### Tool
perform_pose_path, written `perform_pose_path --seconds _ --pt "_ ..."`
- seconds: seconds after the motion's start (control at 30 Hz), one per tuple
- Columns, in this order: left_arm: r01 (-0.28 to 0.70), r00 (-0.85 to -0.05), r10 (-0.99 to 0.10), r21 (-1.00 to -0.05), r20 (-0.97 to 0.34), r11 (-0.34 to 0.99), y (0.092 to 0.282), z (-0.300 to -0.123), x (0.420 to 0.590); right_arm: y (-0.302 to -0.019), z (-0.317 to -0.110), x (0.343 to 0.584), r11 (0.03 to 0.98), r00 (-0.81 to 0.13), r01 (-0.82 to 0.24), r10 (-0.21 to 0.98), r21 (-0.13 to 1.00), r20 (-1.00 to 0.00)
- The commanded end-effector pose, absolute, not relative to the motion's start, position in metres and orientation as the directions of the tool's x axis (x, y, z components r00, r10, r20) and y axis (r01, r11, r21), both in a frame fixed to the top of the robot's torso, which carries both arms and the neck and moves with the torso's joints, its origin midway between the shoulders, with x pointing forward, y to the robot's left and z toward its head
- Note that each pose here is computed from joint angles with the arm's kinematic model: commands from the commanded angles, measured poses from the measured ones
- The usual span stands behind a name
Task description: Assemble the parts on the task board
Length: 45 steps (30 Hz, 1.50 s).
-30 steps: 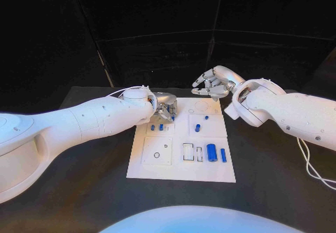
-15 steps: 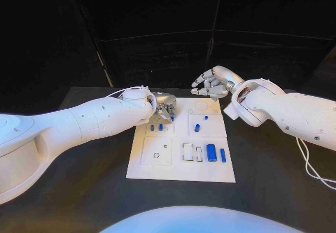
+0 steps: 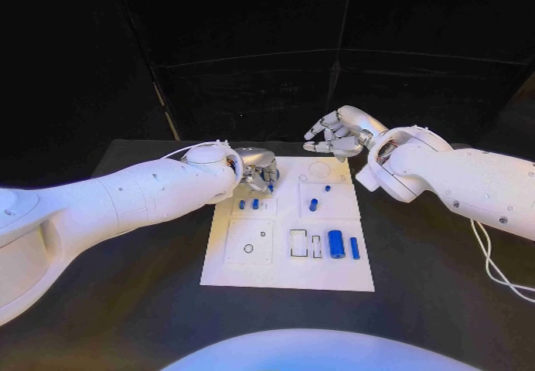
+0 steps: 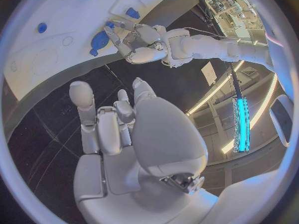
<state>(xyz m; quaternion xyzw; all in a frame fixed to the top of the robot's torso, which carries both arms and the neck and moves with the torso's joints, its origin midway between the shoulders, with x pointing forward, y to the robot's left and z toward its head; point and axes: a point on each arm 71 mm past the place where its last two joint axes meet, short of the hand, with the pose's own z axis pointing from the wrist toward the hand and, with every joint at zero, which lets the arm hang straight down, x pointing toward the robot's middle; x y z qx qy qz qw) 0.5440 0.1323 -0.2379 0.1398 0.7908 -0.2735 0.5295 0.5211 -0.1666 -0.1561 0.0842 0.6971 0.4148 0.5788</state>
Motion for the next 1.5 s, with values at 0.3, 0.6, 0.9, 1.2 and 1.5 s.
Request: perform_pose_path --seconds 0.3,0.6,0.9,1.2,1.5 --pt "0.472 -0.405 -0.232 -0.419 -0.885 0.775 0.153 -0.214 0.540 -0.168 -0.154 0.521 0.640 -0.309 -0.371 0.598 0.673 -0.739" --pt "0.417 -0.437 -0.258 -0.448 -0.861 0.791 0.179 -0.212 0.537 -0.170 -0.155 0.522 0.642 -0.308 -0.368 0.598 0.672 -0.740" --pt "0.409 -0.431 -0.223 -0.410 -0.874 0.815 0.191 -0.214 0.538 -0.171 -0.155 0.522 0.644 -0.305 -0.366 0.599 0.671 -0.741" --pt "0.414 -0.436 -0.193 -0.386 -0.879 0.825 0.188 -0.219 0.540 -0.171 -0.155 0.522 0.644 -0.304 -0.368 0.599 0.671 -0.741" --pt "0.398 -0.464 -0.174 -0.380 -0.869 0.835 0.188 -0.225 0.542 -0.170 -0.155 0.522 0.642 -0.306 -0.369 0.599 0.672 -0.740"
